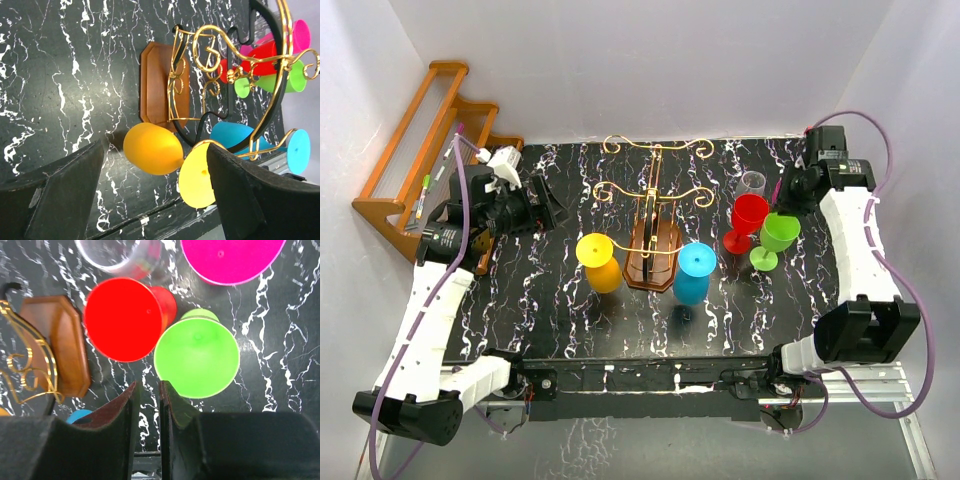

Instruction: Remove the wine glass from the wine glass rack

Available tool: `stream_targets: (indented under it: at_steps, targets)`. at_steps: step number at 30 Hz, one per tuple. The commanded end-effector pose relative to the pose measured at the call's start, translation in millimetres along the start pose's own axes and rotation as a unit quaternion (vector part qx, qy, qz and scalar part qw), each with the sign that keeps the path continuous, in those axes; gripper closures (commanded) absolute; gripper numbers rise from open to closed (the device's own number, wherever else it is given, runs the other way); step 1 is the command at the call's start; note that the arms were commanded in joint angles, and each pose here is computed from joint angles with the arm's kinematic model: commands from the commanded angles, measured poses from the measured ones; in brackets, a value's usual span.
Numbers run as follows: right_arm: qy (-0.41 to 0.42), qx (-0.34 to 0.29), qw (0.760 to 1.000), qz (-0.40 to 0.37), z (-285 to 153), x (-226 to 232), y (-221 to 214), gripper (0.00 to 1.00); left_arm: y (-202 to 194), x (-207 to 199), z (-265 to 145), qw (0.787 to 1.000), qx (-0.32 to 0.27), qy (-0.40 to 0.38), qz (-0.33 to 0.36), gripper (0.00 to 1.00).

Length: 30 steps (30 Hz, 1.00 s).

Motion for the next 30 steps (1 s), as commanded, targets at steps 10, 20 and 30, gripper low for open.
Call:
stream_targets:
  at_steps: [10,20,30]
  targets:
    - [0.166,-0.191,0.966,-0.048,-111.5,60.2,48.5,0.76,-21.7,-8.9,-14.6,0.998,0.023,-0.034,-0.055,0.22]
    - [0.376,-0.246,0.889,-0.085,-147.3,120.9,63.8,0.74,-59.4,-33.6,-41.6,0.981,0.061,-0.153,-0.098,0.26]
    - [0.397,-0.274,0.870,-0.099,-168.9,134.0,67.8,0.75,-87.4,-37.4,-30.8,0.961,0.143,-0.201,-0.128,0.37]
Point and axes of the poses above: each gripper's point midway between its finger pads, its own z axis out along the fingers, its own x axis along the line the jaws close on, y = z × x, the point moved 4 cm from there along -z, back along the fingers, and after that the axes turned 5 degrees about -z, right-handed, at the moved point
